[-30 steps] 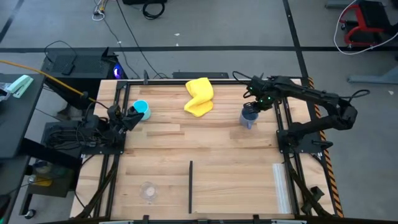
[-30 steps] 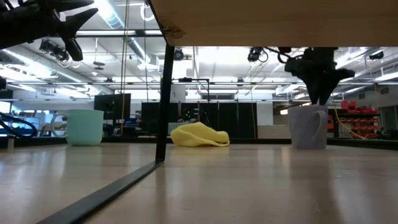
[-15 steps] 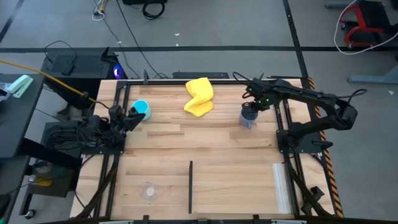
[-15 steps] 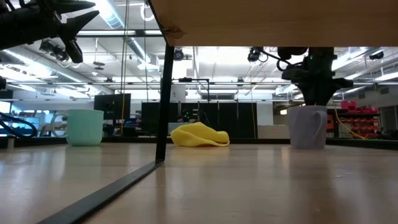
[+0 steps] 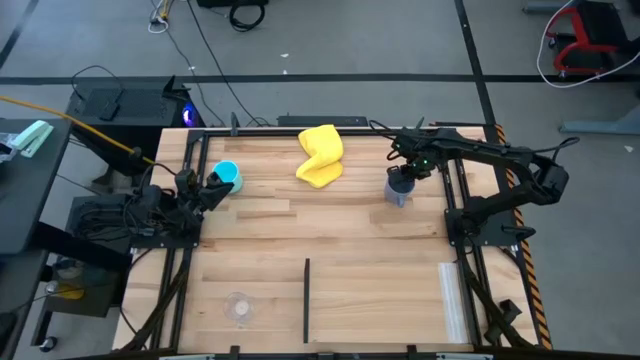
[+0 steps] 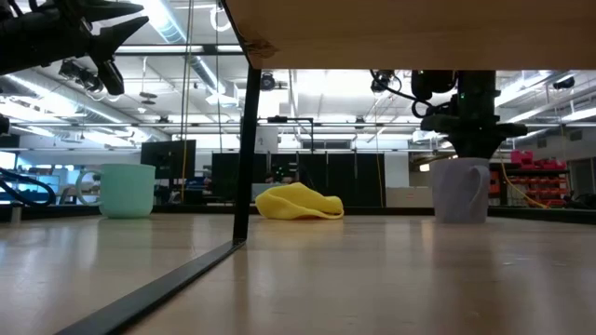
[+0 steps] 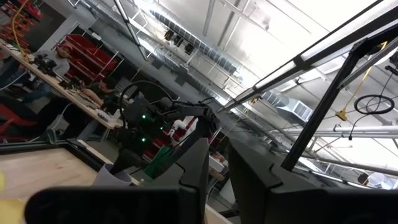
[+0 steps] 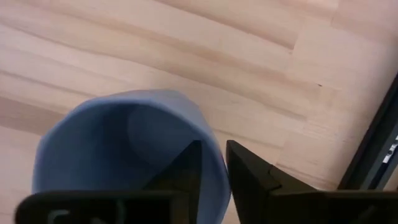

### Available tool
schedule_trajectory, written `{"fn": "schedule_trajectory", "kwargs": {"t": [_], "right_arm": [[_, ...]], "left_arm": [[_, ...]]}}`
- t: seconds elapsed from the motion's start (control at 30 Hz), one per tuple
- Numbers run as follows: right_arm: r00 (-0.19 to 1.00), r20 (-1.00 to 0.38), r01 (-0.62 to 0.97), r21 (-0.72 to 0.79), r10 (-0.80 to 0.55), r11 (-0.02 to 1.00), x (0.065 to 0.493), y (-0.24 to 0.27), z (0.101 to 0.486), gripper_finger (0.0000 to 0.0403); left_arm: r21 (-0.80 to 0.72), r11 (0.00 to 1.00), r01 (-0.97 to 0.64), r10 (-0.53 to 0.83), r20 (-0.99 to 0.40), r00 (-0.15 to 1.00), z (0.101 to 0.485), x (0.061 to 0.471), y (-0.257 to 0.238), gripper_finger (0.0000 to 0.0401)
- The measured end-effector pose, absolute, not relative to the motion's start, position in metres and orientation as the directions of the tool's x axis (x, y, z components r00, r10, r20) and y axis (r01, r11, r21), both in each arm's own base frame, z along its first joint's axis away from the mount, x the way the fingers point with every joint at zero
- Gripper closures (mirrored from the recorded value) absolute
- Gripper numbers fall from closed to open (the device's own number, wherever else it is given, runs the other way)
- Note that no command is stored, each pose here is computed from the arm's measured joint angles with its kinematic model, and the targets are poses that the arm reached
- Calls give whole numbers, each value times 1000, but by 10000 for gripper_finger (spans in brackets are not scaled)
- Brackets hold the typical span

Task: Stack small to large cups/mugs on shelf
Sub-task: Put the purple mug on the shelf

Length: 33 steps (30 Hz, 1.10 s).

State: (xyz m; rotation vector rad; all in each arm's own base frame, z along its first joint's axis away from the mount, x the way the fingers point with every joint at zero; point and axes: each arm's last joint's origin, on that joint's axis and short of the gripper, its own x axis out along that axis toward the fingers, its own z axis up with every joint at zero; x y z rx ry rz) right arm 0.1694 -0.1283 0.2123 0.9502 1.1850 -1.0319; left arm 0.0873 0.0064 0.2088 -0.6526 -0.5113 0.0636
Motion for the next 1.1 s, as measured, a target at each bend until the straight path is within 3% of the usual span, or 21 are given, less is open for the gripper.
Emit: {"fn": "schedule_trajectory", "kwargs": {"t": [0.27, 0.53, 0.7, 0.93, 1.1], "right_arm": [[83, -989, 961, 48, -120, 271, 170, -128, 213, 383], [86, -987, 946, 40, -133, 320, 172, -127, 224, 390], [104, -985, 925, 44, -140, 379, 180, -120, 266, 390], [103, -981, 897, 21, -164, 442, 179, -87, 354, 390], [290, -932, 896, 185, -217, 403, 176, -62, 406, 390]], "left_arm": [[-595, 798, 100, 214, 435, 875, 209, 87, 6, 332], [-599, 796, 84, 221, 418, 881, 207, 88, 7, 346], [-610, 790, 60, 254, 415, 874, 207, 88, 8, 354], [-611, 789, 55, 259, 414, 873, 207, 88, 8, 361], [-612, 789, 51, 259, 407, 876, 206, 88, 8, 361]]}}
